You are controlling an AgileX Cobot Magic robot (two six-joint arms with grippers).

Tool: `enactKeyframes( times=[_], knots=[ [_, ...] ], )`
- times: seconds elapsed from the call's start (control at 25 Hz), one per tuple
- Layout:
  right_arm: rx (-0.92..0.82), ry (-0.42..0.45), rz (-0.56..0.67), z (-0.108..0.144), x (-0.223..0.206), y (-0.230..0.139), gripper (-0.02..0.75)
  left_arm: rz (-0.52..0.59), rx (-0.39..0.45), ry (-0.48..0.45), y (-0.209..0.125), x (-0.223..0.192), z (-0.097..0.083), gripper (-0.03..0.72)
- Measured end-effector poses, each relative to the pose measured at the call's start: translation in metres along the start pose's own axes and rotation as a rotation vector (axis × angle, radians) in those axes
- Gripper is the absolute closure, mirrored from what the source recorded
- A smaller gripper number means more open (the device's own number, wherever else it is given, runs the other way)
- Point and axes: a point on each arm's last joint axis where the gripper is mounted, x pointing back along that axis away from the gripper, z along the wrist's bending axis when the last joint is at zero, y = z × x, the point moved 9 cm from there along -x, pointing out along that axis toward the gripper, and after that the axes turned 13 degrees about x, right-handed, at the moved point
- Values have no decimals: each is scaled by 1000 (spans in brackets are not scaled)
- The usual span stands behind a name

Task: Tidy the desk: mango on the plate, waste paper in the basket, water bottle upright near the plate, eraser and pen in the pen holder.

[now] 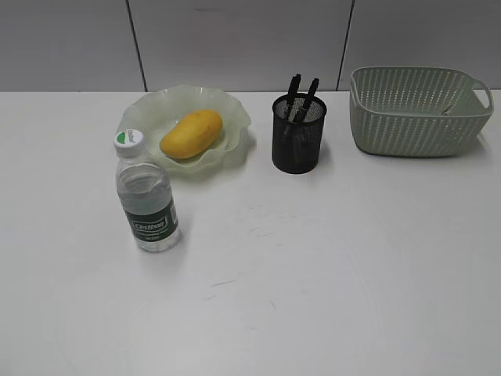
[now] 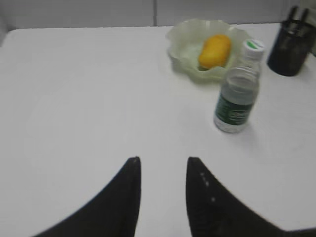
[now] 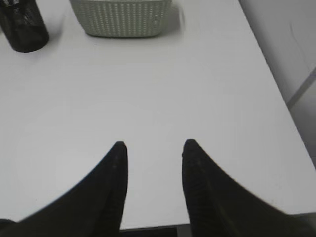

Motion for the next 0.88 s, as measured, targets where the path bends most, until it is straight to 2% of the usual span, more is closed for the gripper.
enactKeyframes(
  times=[0.16, 0.88],
  knots=[
    [-17, -29, -30, -3, 6, -1, 429, -54, 73, 152, 3, 3, 12, 451],
    [-21, -28, -31, -2, 6, 0, 429, -59, 80, 162, 3, 3, 13, 452]
  ],
)
